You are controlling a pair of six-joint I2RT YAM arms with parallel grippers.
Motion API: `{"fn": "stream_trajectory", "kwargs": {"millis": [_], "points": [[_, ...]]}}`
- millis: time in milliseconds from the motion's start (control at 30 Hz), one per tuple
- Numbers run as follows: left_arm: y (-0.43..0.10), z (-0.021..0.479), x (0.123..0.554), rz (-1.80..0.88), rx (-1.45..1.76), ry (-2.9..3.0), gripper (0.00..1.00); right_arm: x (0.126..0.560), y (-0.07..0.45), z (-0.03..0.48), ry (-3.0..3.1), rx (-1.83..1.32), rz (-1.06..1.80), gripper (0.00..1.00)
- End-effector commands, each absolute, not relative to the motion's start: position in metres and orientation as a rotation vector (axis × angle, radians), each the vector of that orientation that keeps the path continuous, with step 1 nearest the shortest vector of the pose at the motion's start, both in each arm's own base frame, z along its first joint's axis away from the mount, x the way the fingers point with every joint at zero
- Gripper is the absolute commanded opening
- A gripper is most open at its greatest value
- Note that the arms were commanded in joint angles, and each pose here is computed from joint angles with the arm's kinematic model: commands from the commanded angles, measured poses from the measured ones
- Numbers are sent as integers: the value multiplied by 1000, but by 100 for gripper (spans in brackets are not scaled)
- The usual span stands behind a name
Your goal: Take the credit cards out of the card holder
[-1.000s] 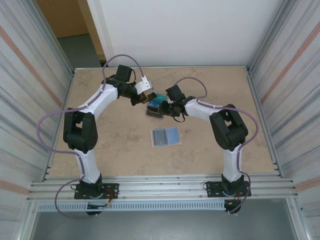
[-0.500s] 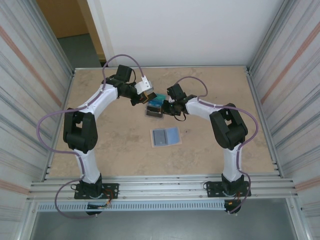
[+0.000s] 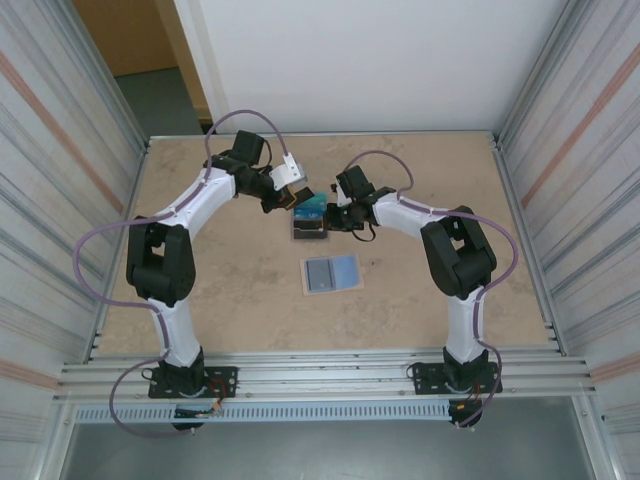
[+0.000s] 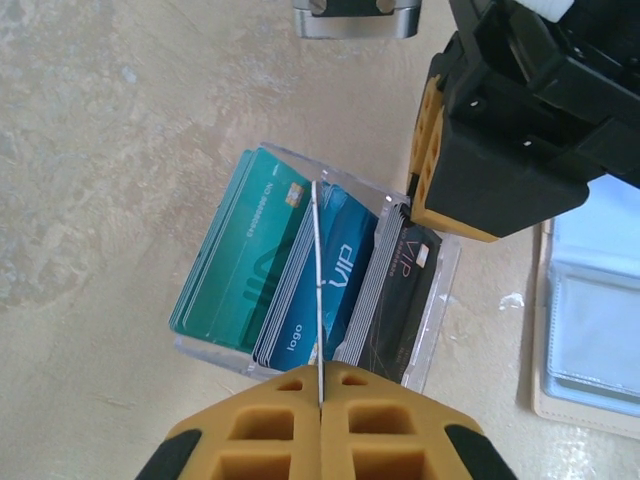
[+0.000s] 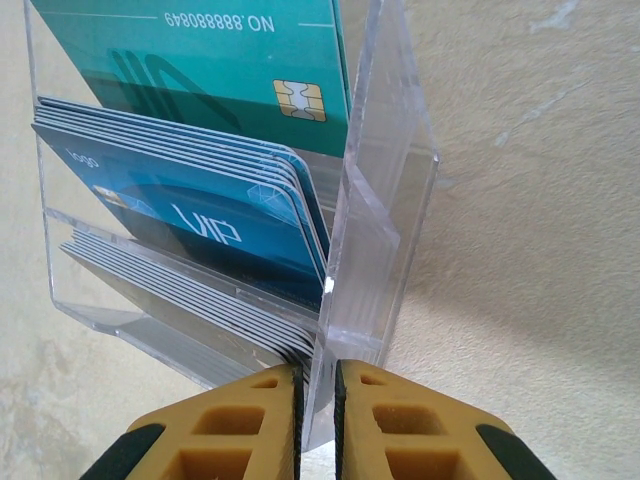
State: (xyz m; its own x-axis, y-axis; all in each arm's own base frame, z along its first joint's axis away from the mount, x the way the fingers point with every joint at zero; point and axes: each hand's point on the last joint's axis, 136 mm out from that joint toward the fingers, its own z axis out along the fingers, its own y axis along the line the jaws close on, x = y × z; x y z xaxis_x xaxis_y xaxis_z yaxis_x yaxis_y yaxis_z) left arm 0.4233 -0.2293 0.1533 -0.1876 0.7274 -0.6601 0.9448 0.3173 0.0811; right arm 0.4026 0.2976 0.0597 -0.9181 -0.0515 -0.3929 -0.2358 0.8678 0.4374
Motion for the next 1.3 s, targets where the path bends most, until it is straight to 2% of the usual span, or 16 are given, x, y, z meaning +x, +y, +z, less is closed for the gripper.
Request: {"fn": "stream_trajectory", "kwargs": {"millis": [0,467,767,867,1133,1267], "points": [[-229,162,407,-522,1521,1963,0,385,301,55,2714,-346,705,17],[-222,160,377,-577,1601,1991,0,386,308,57,2673,-560,734,17],[-220,159,374,-583,1612,2003,0,398,314,58,2650,-606,779,18],[-220,158,376,-579,1601,2012,0,399,315,66,2639,-601,794,21],[-221,165,374,-579,1548,2017,0,398,299,107,2561,-553,721,38],[-221,171,370,-581,1539,1995,0,400,279,118,2541,-466,663,42]]}}
